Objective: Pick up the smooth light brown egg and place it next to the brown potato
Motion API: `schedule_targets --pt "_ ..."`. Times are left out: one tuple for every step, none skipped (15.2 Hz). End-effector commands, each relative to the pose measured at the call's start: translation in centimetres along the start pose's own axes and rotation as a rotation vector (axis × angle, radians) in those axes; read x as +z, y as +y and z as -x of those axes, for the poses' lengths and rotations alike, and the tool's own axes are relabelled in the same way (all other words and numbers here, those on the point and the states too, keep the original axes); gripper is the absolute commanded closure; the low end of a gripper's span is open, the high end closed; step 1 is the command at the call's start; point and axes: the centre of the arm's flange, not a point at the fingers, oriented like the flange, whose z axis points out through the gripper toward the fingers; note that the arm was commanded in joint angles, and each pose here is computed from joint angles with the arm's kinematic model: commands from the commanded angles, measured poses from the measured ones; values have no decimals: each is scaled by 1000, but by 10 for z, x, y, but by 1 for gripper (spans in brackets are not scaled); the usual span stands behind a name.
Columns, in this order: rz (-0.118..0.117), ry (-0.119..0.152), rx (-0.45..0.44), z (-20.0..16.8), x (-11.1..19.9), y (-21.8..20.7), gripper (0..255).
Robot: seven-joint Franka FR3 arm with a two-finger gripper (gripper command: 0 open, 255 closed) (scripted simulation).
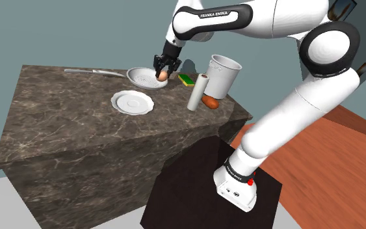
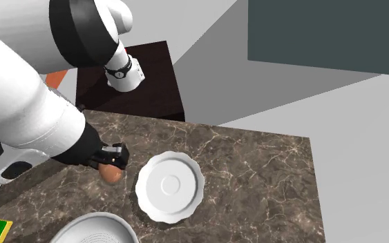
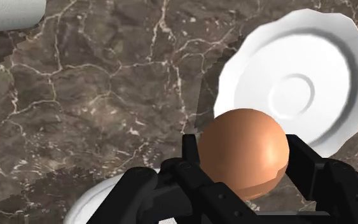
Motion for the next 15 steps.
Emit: schedule_targets --pt "0 0 -2 -4 -1 27 255" --pt "0 0 -2 -7 -2 39 255" --pt "0 0 -2 -10 -3 52 255" --pt "0 0 -2 -13 -4 65 255" --pt "0 0 -2 -16 -5 78 255" --pt "0 0 -2 -19 -5 91 255" --pt "0 0 -2 -22 -6 104 255" --pt "0 0 -2 -25 -7 116 255" --pt "0 0 -2 -28 -8 129 255" --pt "0 0 -2 -31 -9 142 255" --pt "0 0 -2 -34 -10 155 255" --pt "0 0 -2 -37 -11 168 255" --pt "0 0 -2 -39 -11 178 255" --pt "0 0 -2 -39 -6 179 255" --pt "0 0 -2 -38 -1 179 255"
